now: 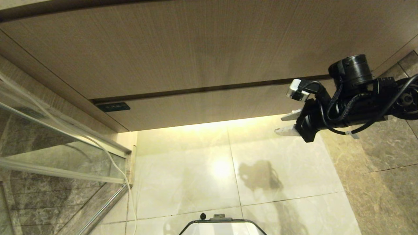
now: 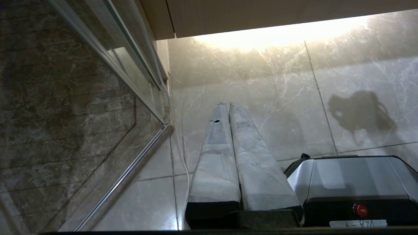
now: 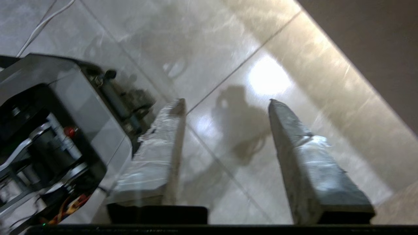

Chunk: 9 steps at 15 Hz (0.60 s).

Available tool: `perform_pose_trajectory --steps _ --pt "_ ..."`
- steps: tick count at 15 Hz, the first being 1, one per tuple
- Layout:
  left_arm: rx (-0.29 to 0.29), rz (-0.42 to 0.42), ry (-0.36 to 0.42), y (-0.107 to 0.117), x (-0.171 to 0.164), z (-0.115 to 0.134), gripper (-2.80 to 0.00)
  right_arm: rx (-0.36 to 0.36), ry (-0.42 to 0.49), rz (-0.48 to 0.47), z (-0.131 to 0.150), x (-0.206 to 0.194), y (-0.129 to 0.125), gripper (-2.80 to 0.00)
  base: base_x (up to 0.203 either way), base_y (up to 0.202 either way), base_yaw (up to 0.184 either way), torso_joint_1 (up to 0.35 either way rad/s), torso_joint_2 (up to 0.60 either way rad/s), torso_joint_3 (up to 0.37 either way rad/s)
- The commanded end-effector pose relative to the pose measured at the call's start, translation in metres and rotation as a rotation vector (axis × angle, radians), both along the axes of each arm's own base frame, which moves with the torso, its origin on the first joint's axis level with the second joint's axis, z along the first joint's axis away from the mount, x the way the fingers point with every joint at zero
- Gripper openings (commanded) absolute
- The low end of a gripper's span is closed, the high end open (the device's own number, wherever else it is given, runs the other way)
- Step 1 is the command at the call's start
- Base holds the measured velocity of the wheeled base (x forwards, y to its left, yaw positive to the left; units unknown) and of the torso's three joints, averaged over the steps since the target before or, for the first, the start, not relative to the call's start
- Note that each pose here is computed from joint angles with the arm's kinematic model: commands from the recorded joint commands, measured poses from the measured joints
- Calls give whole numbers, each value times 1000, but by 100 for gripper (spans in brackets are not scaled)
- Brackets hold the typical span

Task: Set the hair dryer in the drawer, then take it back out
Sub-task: Pull open the drawer

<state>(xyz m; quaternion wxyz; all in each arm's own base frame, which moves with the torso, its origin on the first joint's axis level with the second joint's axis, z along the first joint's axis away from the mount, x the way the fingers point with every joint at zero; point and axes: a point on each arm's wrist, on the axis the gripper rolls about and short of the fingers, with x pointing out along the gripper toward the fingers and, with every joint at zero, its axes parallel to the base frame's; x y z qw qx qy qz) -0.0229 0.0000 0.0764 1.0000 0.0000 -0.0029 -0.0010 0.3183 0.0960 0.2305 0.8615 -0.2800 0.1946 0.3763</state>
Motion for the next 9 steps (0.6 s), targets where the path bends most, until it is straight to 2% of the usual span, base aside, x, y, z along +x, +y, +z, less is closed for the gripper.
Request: perform_pose_trajectory --steps 1,2,5,9 --pt "0 0 0 0 0 0 -280 11 -93 17 -1 14 7 0 0 0 0 0 0 0" --pt "0 0 0 0 0 0 -280 -15 -171 43 0 18 7 0 0 0 0 0 0 0" --pt "0 0 1 0 0 0 -280 -132 -323 135 -6 28 8 0 0 0 0 0 0 0" --pt "0 0 0 0 0 0 -280 -167 -386 164 -17 34 10 0 0 0 0 0 0 0"
